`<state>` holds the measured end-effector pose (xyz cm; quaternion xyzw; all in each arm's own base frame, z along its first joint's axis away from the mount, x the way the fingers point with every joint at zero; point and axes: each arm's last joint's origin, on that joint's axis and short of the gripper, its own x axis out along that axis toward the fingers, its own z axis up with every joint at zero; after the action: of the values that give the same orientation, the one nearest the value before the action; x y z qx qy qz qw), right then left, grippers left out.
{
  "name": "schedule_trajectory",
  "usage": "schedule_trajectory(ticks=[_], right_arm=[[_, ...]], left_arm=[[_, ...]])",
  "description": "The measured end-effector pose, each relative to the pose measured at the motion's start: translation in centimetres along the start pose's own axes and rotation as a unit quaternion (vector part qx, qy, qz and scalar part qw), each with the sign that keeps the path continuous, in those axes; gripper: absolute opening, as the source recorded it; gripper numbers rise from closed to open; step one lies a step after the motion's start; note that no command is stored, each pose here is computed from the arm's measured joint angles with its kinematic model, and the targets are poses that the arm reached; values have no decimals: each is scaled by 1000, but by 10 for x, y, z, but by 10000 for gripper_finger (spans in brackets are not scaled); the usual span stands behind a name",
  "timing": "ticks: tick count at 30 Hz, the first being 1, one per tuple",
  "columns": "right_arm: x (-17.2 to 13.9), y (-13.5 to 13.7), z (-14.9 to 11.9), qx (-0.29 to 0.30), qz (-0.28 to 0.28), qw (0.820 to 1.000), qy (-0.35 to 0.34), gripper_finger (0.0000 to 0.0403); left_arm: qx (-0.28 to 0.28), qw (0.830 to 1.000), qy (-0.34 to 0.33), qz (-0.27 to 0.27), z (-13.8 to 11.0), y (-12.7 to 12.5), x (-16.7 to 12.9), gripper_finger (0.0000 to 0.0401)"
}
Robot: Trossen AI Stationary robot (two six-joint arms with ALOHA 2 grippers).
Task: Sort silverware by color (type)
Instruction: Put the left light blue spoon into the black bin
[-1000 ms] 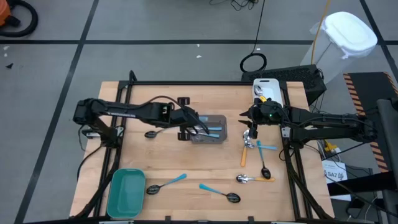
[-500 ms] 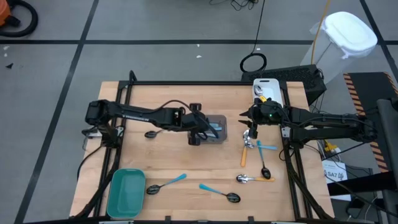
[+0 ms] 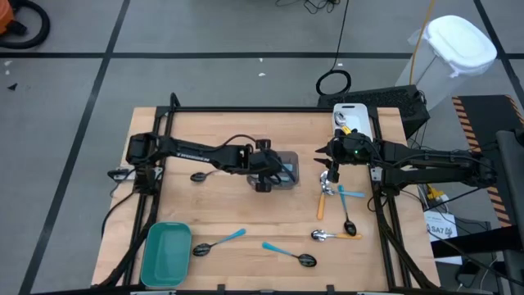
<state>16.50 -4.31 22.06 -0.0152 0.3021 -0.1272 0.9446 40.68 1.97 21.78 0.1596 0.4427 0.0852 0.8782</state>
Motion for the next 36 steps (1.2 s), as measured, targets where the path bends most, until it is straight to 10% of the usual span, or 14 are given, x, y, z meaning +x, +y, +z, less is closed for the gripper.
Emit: schedule_trajectory(ticks=[36], right_arm=[[0,0,0,-2,0,1000,2,132]], left_arm=[[-89,993,71,2,-23,2,40,31]])
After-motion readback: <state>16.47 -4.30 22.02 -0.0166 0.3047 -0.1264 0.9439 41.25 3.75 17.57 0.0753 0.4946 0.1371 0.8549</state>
